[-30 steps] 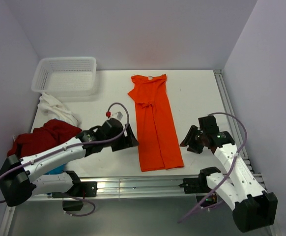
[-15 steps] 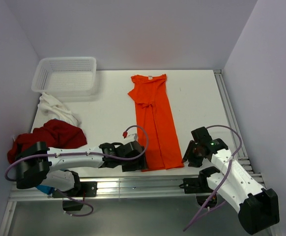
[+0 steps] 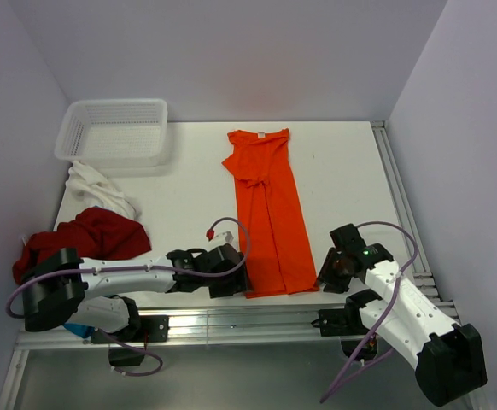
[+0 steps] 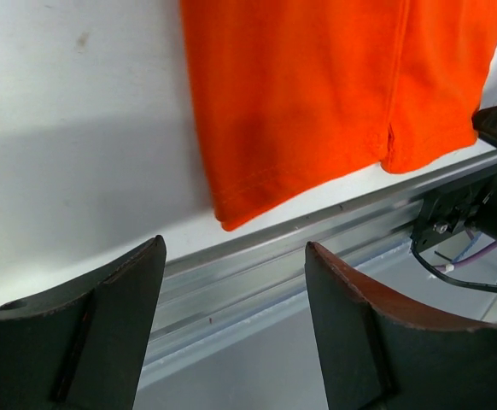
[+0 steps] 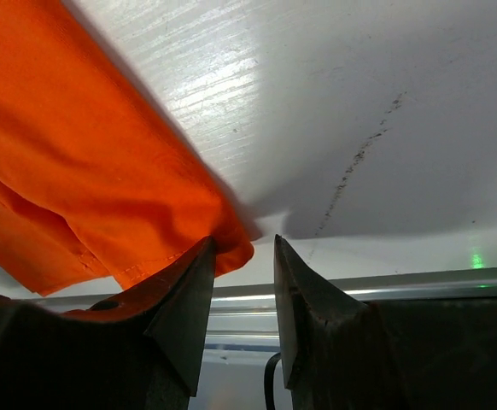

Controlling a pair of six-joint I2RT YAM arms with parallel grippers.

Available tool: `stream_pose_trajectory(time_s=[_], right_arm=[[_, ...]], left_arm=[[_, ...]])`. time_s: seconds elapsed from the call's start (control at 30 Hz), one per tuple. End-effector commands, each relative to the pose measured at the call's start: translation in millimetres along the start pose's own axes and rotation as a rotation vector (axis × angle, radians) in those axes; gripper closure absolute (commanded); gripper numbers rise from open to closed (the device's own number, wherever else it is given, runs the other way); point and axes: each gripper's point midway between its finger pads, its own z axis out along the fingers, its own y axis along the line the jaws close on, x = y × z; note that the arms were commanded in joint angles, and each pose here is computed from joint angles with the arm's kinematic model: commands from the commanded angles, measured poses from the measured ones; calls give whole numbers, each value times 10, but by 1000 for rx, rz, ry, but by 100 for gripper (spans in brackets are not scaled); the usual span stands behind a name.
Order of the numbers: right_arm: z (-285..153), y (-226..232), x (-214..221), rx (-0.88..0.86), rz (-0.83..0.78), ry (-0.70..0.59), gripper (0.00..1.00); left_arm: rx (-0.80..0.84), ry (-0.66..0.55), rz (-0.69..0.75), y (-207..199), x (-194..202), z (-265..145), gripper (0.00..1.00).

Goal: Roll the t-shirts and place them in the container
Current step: Fold the tshirt

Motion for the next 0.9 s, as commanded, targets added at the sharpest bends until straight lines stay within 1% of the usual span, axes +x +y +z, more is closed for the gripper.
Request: stream_pose_trajectory(time_s=[0.0, 0.1, 0.23, 0.33, 0.4, 0.43, 0.47, 0.5, 0.6, 0.67, 0.73, 0.87], right_arm=[[51, 43, -20, -16, 15, -12, 59], [96, 40, 5, -8, 17, 1, 59], [113, 57, 13, -4, 16, -2, 59], [87, 59, -4, 7, 9, -16, 60], [90, 73, 0, -1, 9, -18, 64], [97, 73, -1, -2, 9, -19, 67], [106, 68, 0, 1, 13, -20, 76], [115, 63, 6, 5, 9, -18, 78], [120, 81, -6, 6, 6, -21, 80], [111, 110, -25, -1, 4, -28, 83], [103, 118, -34, -1, 1, -34, 90], [26, 152, -68, -5, -8, -48, 99]], left_arm=[[76, -19, -31, -130, -79, -72, 28], [92, -13, -31, -125, -105, -57, 29], [91, -2, -33, -111, -137, -3, 34], [93, -4, -32, -122, -154, 11, 37], [98, 11, -35, -116, -125, 19, 38], [99, 14, -35, -116, -119, 33, 39], [95, 20, -39, -98, -111, 45, 39], [93, 25, -37, -98, -103, 58, 42], [75, 42, -38, -67, -73, 86, 43], [55, 52, -41, -28, -52, 98, 44], [49, 59, -47, -12, -37, 100, 46], [29, 56, -52, 26, -40, 78, 50]])
